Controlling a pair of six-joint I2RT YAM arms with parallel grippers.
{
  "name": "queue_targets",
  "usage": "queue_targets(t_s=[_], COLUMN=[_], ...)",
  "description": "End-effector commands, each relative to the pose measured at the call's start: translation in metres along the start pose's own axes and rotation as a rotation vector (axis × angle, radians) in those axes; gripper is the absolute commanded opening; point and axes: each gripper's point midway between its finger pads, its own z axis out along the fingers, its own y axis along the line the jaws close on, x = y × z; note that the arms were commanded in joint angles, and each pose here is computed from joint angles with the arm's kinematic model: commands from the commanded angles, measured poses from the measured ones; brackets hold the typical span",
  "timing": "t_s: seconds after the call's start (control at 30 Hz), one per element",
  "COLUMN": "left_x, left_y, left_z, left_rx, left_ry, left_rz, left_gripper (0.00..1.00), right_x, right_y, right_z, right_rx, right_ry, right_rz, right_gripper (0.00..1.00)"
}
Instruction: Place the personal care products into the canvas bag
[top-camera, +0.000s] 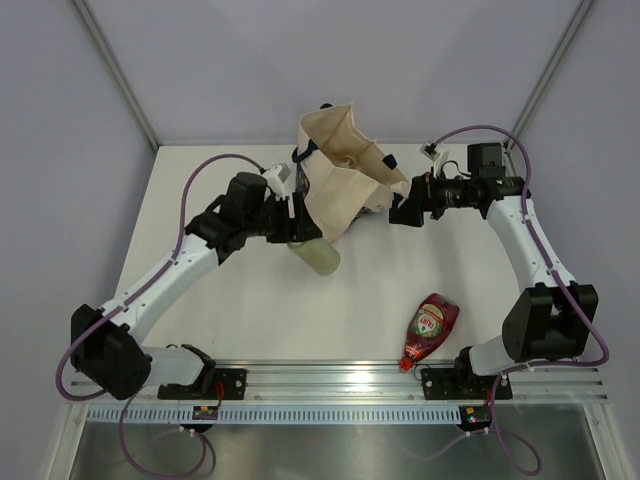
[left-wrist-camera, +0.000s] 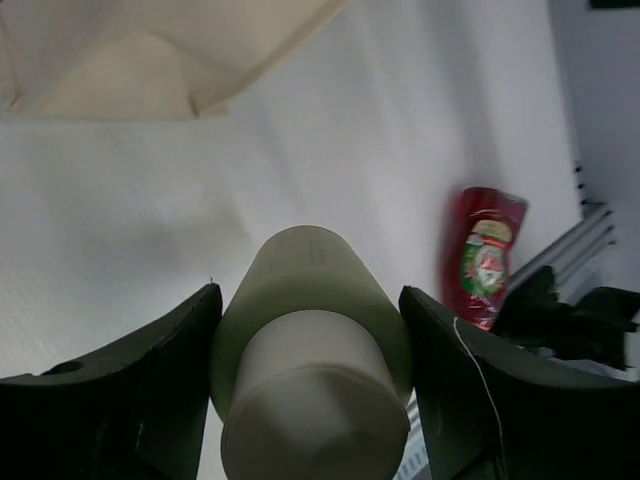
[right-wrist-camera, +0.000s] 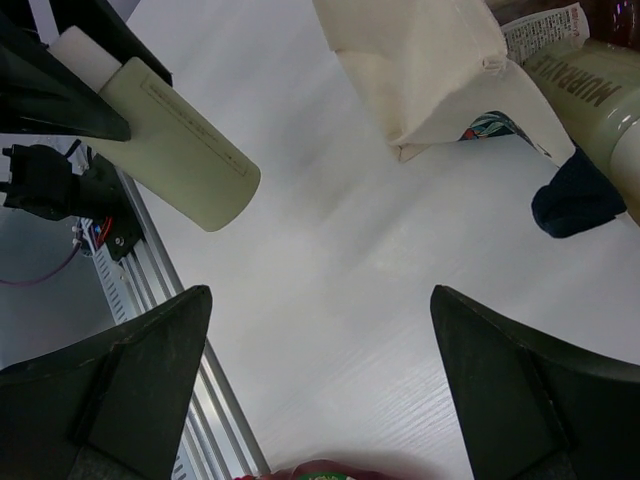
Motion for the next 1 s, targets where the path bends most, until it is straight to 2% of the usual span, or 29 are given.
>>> queue_targets(t_s=[0.0, 0.1, 0.13, 0.17, 0.2, 0.27, 0.3, 0.37, 0.4, 0.5, 0.53, 0.6, 0.8, 0.9, 0.97], left_x=[-0.092, -0.136, -0.160, -0.175, -0.186, -0.224, -0.235, -0.272, -0.283, -0.321, -0.324, -0.335, -0.296, -0.280, -0.274], left_y=[-0.108, -0.133, -0.147, -0.151, -0.148, -0.166, -0.158, -0.164, -0.149, -0.133, -0.112, -0.098, -0.042, -0.014, 0.017], left_z=[-0.040, -0.045, -0.057, -0.058, -0.043, -0.053, -0.031, -0.040, -0.016, -0.011, 0.018, 0.019, 0.072, 0.073, 0.068], left_rx=[0.428, 0.525, 0.556, 0.561, 0.546, 0.583, 0.559, 0.552, 0.510, 0.392, 0.325, 0.282, 0.108, -0.030, -0.197], left_ry=[-0.202, -0.282, -0.347, -0.383, -0.387, -0.482, -0.478, -0.573, -0.576, -0.655, -0.639, -0.637, -0.470, -0.420, -0.402], left_rz=[-0.007, -0.043, -0.032, -0.033, -0.037, -0.023, -0.039, -0.034, -0.051, -0.018, -0.002, 0.010, 0.080, 0.135, 0.169], left_gripper=[0.00, 0.00, 0.00, 0.00, 0.00, 0.00, 0.00, 0.00, 0.00, 0.00, 0.00, 0.00, 0.00, 0.00, 0.02], right_x=[-0.012, -0.012, -0.012, -0.013, -0.013, -0.014, -0.013, -0.013, -0.014, -0.014, -0.015, -0.014, -0.010, -0.009, -0.007], right_y=[0.010, 0.008, 0.008, 0.008, 0.003, 0.001, 0.001, -0.001, -0.001, -0.006, -0.007, -0.014, -0.027, -0.029, -0.032], right_z=[-0.010, -0.014, -0.015, -0.017, -0.022, -0.025, -0.026, -0.029, -0.031, -0.037, -0.039, -0.045, -0.049, -0.049, -0.048], right_rx=[-0.017, -0.013, -0.015, -0.022, -0.010, -0.013, -0.013, -0.007, -0.006, 0.002, 0.004, 0.020, 0.044, 0.051, 0.050], right_ry=[-0.057, -0.069, -0.073, -0.080, -0.094, -0.101, -0.099, -0.100, -0.102, -0.114, -0.119, -0.130, -0.128, -0.117, -0.100], right_rz=[-0.034, -0.017, -0.011, -0.002, 0.013, 0.020, 0.022, 0.017, 0.014, 0.023, 0.022, 0.029, 0.040, 0.032, 0.015], right_gripper=[1.00, 0.99, 0.99, 1.00, 0.99, 0.99, 1.00, 0.99, 1.00, 0.99, 0.99, 1.00, 1.00, 1.00, 1.00])
